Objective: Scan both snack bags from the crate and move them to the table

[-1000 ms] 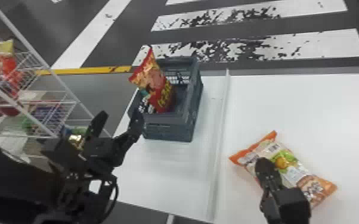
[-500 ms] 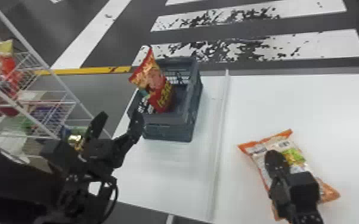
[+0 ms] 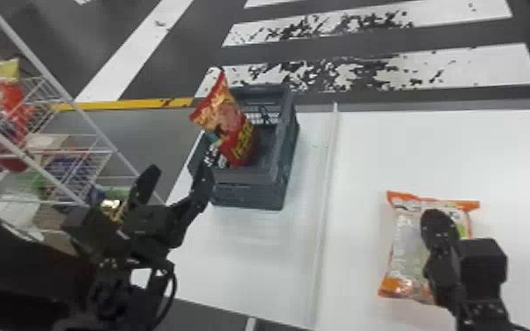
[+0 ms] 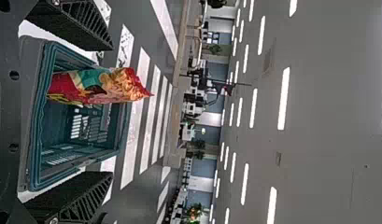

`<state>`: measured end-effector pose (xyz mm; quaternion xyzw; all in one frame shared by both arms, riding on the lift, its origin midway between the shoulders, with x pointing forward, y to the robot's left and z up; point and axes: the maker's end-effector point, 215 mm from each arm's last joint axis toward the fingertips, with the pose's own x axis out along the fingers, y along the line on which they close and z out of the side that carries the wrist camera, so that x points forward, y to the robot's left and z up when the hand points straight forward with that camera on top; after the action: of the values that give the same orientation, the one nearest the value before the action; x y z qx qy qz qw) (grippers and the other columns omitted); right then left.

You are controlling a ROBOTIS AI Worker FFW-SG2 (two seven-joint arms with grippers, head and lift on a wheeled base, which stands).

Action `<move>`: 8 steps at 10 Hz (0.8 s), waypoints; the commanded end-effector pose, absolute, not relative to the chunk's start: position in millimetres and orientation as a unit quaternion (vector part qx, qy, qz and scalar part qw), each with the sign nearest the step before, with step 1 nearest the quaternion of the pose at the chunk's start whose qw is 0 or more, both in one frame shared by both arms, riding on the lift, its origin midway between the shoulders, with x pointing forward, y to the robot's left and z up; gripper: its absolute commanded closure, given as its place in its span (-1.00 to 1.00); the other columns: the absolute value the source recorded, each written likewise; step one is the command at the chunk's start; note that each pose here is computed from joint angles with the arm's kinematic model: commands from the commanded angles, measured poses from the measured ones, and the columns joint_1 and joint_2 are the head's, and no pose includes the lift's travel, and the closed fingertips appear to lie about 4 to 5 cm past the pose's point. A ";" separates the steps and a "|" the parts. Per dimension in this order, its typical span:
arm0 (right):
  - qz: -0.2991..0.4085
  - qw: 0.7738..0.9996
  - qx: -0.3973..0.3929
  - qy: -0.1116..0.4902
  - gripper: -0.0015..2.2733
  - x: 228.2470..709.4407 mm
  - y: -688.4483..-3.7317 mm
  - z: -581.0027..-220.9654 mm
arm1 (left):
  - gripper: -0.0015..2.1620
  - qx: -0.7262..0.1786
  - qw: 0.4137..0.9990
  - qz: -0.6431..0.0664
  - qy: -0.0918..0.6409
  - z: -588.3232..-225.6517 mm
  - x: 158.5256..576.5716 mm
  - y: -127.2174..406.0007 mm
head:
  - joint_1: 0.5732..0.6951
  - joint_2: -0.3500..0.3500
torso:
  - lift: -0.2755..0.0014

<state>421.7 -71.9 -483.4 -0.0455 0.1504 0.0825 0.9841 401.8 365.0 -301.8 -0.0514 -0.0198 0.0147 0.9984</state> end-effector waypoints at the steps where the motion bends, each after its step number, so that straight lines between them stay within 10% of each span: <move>1: 0.078 0.986 -0.037 0.144 0.98 412.7 -76.0 -467.9 | -0.97 -0.054 0.998 0.013 -0.020 -304.2 404.7 362.7 | 1.00 1.00 | 0.36; 8: 0.089 0.983 -0.013 0.161 0.98 402.8 -68.8 -476.7 | -0.97 -0.056 0.998 0.008 -0.020 -307.5 406.0 355.7 | 1.00 1.00 | 0.36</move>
<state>400.8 -69.3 -475.1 -0.0149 0.1592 0.0886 0.9832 406.6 356.1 -307.2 -0.0559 -0.0203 0.0085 0.9982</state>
